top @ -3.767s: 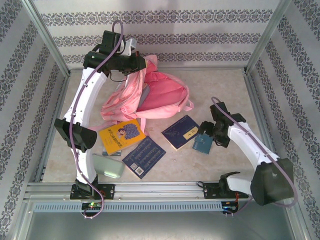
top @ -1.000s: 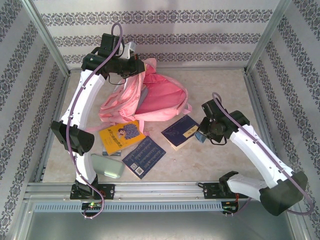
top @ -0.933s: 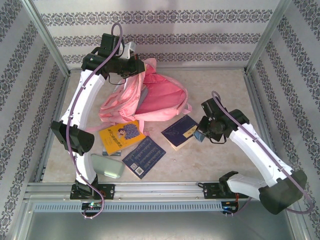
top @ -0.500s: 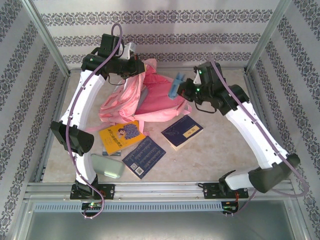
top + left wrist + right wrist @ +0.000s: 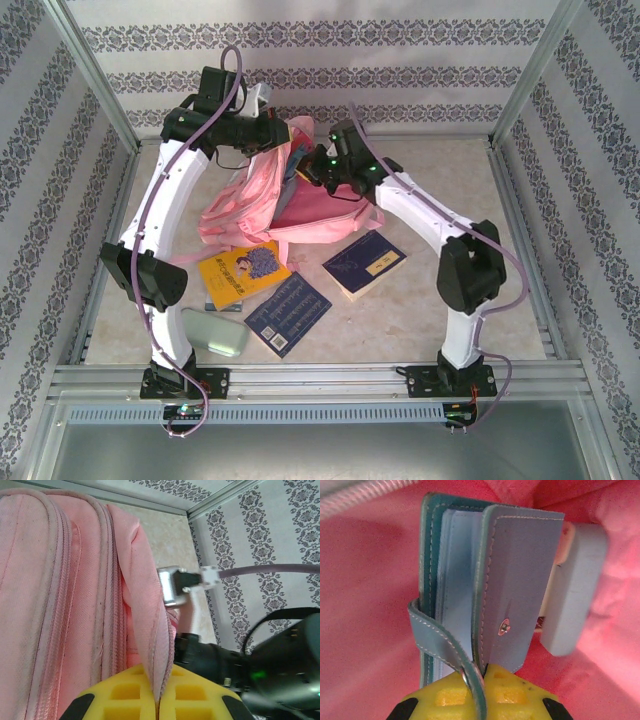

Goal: Pack the student bag

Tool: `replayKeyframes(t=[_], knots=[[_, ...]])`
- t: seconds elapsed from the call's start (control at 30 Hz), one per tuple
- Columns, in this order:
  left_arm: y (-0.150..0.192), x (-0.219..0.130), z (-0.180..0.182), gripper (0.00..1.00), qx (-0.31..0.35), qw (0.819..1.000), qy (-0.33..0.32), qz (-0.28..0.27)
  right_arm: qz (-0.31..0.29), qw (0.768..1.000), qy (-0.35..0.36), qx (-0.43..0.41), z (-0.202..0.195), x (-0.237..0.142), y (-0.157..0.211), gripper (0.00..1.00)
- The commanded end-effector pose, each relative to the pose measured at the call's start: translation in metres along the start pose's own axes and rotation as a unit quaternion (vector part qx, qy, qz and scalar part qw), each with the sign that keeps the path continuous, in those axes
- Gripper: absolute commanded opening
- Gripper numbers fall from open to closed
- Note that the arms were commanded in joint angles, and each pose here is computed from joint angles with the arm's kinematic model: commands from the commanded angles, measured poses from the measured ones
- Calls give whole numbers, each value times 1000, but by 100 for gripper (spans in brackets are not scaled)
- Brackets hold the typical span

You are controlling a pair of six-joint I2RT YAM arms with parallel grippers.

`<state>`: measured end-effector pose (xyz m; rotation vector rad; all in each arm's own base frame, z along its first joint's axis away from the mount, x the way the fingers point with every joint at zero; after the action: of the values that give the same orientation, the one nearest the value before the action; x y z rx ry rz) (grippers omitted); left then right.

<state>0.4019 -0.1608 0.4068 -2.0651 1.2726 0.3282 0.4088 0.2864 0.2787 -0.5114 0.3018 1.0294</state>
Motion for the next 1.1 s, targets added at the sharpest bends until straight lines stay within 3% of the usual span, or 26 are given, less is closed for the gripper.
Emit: replayKeyframes(t=[0.0, 0.3, 0.33, 0.4, 0.43, 0.5, 0.53, 0.8, 1.07], knots=[[-12, -58, -61, 0, 75, 988, 110, -82, -15, 997, -77, 26, 22, 21, 0, 0], [-14, -61, -62, 0, 75, 987, 112, -86, -12, 998, -22, 58, -15, 68, 17, 0], [-14, -61, -61, 0, 75, 987, 111, -87, -6, 998, -13, 54, -17, 72, 20, 4], [-16, -61, -58, 0, 72, 988, 108, -88, 9, 999, -6, 47, -21, 82, 23, 44], [-16, -60, -57, 0, 71, 988, 107, -88, 17, 999, -6, 43, -20, 84, 24, 57], [-18, -59, -53, 0, 65, 989, 102, -87, 19, 1000, -9, 23, -15, 81, 23, 75], [-18, -59, -53, 0, 66, 989, 102, -87, 19, 1000, -10, 8, -11, 76, 23, 79], [-20, -56, -46, 0, 62, 990, 90, -88, 20, 993, -13, -115, 21, 17, 19, 88], [-21, -53, -42, 0, 58, 991, 82, -86, 12, 987, 7, -161, 22, -35, 26, 97]])
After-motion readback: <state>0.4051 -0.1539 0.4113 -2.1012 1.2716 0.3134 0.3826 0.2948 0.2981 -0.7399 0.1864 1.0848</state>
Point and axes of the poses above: each hand's point on the last joint's axis, 136 mm out from that joint toward the fingers, its own x axis out along the fingers, its own z axis along the line the jaws close on, y = z × x, the point moved 8 cm from there along -x, back along the fingers, and after that the axes turned 6 degrees about -x, right-handed, at the moved point
